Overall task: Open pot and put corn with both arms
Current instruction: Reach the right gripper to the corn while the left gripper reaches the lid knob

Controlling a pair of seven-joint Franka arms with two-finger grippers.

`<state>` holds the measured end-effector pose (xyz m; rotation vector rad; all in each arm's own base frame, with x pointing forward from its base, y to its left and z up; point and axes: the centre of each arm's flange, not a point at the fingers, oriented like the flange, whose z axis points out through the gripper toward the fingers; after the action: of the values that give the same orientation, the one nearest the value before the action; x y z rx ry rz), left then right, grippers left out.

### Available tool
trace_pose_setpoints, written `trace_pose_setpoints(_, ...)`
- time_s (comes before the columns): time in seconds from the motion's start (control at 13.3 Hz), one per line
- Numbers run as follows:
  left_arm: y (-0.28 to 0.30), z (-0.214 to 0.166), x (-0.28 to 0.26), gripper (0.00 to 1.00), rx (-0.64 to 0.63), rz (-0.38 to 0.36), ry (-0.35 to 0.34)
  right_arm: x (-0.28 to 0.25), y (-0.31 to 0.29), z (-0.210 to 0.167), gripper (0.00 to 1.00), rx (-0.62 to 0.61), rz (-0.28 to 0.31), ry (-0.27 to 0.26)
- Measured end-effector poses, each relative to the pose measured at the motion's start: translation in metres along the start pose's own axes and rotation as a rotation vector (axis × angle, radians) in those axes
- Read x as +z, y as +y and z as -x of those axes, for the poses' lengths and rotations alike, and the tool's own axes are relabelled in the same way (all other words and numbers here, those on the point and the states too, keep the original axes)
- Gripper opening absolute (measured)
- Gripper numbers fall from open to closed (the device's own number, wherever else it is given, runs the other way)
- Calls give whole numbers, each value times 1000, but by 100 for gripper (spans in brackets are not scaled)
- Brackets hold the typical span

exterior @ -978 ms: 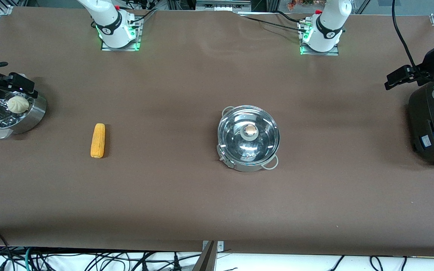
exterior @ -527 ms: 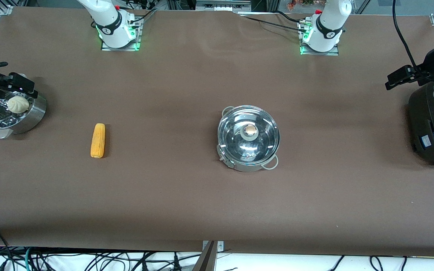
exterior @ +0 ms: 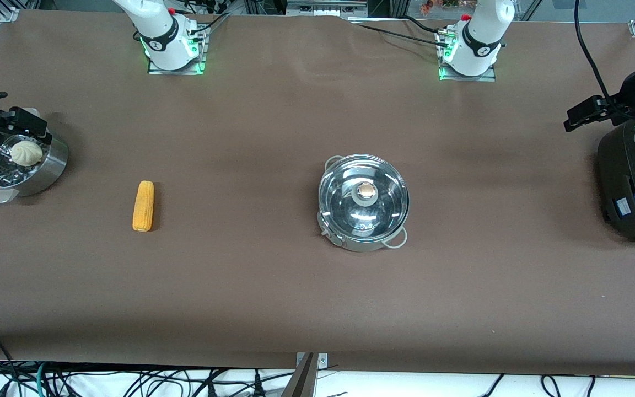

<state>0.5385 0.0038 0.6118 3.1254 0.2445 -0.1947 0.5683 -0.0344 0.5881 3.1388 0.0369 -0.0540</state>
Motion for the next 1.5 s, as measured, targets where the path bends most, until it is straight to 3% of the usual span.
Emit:
trace_pose_setpoints(0.68,0,0,0,100,-1,0,-1,65,6,-36,100,22,-48,-55)
trace_pose_setpoints(1.05,-2,-9,11,100,-5,-1,-15,113,-3,-67,100,-6,-8,-37)
trace_pose_setpoints(1.28,5,-28,49,100,5,-7,-66,154,-26,-88,100,-38,3,-18)
trace_pose_setpoints(1.5,36,-29,60,100,64,29,-80,229,-42,-103,100,-34,8,45)
